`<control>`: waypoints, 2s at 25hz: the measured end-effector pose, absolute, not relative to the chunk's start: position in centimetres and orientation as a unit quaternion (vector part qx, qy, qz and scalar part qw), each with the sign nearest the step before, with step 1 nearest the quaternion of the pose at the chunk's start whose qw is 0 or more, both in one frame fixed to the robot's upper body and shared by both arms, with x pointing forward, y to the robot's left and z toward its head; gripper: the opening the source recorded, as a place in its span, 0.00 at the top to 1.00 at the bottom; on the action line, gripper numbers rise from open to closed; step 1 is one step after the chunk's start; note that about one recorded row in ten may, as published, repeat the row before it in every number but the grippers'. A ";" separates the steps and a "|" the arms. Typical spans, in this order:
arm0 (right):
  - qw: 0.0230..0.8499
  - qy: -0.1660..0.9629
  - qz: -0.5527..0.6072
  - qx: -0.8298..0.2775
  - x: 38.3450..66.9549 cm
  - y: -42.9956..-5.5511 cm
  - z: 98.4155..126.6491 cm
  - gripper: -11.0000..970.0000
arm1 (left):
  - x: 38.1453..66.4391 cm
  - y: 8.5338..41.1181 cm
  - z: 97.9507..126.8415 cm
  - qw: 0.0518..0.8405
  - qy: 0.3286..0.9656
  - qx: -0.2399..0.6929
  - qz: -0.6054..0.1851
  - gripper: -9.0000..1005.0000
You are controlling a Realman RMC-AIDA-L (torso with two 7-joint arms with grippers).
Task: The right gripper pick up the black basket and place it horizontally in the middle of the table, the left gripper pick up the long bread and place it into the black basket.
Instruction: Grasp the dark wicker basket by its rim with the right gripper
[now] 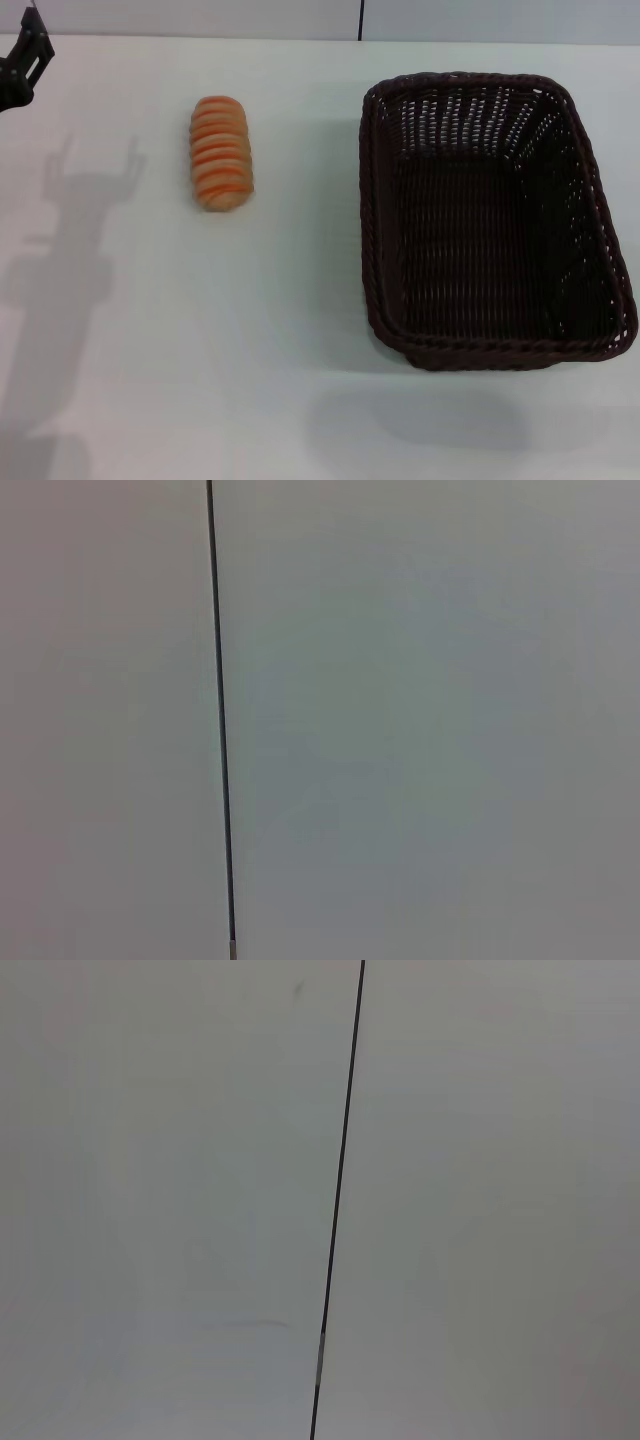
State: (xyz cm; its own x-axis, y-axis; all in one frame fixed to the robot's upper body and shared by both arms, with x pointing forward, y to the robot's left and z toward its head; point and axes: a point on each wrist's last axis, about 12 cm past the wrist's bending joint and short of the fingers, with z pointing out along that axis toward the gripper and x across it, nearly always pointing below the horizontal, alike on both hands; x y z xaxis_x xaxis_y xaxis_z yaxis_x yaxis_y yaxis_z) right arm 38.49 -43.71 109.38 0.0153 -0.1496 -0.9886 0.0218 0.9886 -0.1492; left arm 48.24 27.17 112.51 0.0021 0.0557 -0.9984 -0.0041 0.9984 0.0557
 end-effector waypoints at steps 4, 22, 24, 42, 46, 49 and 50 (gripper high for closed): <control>0.711 0.699 -0.060 -0.046 38.5 -43.7 109.4 0.35 | 48.2 27.1 112.5 0.708 0.706 0.019 0.020 0.15; 0.709 0.702 -0.045 -0.050 38.9 -43.3 109.7 0.35 | 48.2 27.2 112.6 0.709 0.705 0.020 0.022 0.15; 0.695 0.715 -0.051 -0.052 38.9 -43.6 110.4 0.35 | 48.3 27.3 112.7 0.709 0.705 0.019 0.023 0.15; 0.614 0.786 -0.062 0.031 38.8 -47.0 118.1 0.35 | 48.3 27.7 112.8 0.710 0.703 0.016 0.029 0.15; 0.576 0.813 -0.080 0.029 40.0 -47.0 120.8 0.35 | 48.3 28.0 113.0 0.712 0.701 0.013 0.033 0.15; 0.559 0.825 -0.085 0.022 41.0 -46.2 123.1 0.35 | 48.3 28.1 113.1 0.713 0.700 0.012 0.034 0.15; 0.550 0.830 -0.085 0.023 41.3 -45.9 123.9 0.35 | 48.3 28.2 113.1 0.712 0.701 0.012 0.034 0.15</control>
